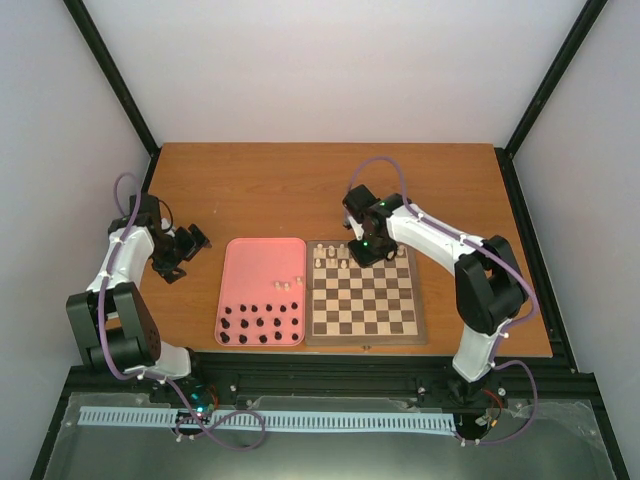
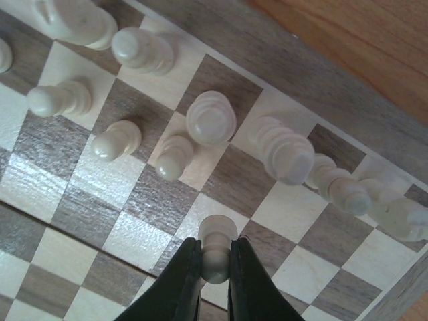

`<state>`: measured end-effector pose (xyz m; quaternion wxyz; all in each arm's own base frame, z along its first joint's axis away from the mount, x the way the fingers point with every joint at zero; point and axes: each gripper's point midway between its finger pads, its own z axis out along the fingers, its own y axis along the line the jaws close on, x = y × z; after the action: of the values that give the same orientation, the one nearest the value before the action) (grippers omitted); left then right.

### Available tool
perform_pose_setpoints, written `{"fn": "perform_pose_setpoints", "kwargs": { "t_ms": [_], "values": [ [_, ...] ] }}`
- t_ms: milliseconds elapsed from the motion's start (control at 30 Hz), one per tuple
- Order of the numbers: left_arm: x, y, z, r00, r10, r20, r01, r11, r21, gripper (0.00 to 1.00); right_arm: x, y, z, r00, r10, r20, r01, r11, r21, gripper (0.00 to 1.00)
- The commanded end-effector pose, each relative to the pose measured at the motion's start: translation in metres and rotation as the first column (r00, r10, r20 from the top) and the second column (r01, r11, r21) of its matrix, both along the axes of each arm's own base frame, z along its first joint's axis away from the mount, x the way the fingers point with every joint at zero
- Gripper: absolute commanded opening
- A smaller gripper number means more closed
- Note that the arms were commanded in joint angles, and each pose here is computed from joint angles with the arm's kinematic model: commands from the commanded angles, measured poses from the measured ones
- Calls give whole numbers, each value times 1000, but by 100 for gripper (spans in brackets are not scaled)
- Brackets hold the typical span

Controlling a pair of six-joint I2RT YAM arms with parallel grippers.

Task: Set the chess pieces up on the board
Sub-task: Place the chess piece on the chessboard.

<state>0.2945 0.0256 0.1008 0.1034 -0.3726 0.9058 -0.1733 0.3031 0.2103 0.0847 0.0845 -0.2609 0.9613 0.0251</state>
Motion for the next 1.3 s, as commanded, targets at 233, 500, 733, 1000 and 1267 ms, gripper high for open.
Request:
{"fn": "perform_pose_setpoints", "kwargs": {
  "t_ms": [233, 500, 733, 1000, 1267],
  "values": [
    [10, 5, 6, 1000, -11, 17, 11, 1000, 19, 100, 17, -8, -15, 999, -36, 10, 36, 999, -20, 8],
    [11, 6, 5, 1000, -12, 13, 12, 1000, 18, 100, 18, -8, -23, 999, -36, -7, 35, 999, -22, 10],
    [11, 5, 5, 1000, -14, 13, 14, 1000, 17, 100, 20, -10, -27, 999, -38, -6, 37, 999, -31, 11],
    [11, 5, 4, 1000, -15, 12, 15, 1000, 15, 100, 21, -10, -29, 999, -39, -6, 39, 999, -34, 14],
    [10, 5, 4, 1000, -17, 13, 17, 1000, 13, 100, 19, -5, -31, 999, -36, -27, 36, 999, -11, 15]
  ]
}}
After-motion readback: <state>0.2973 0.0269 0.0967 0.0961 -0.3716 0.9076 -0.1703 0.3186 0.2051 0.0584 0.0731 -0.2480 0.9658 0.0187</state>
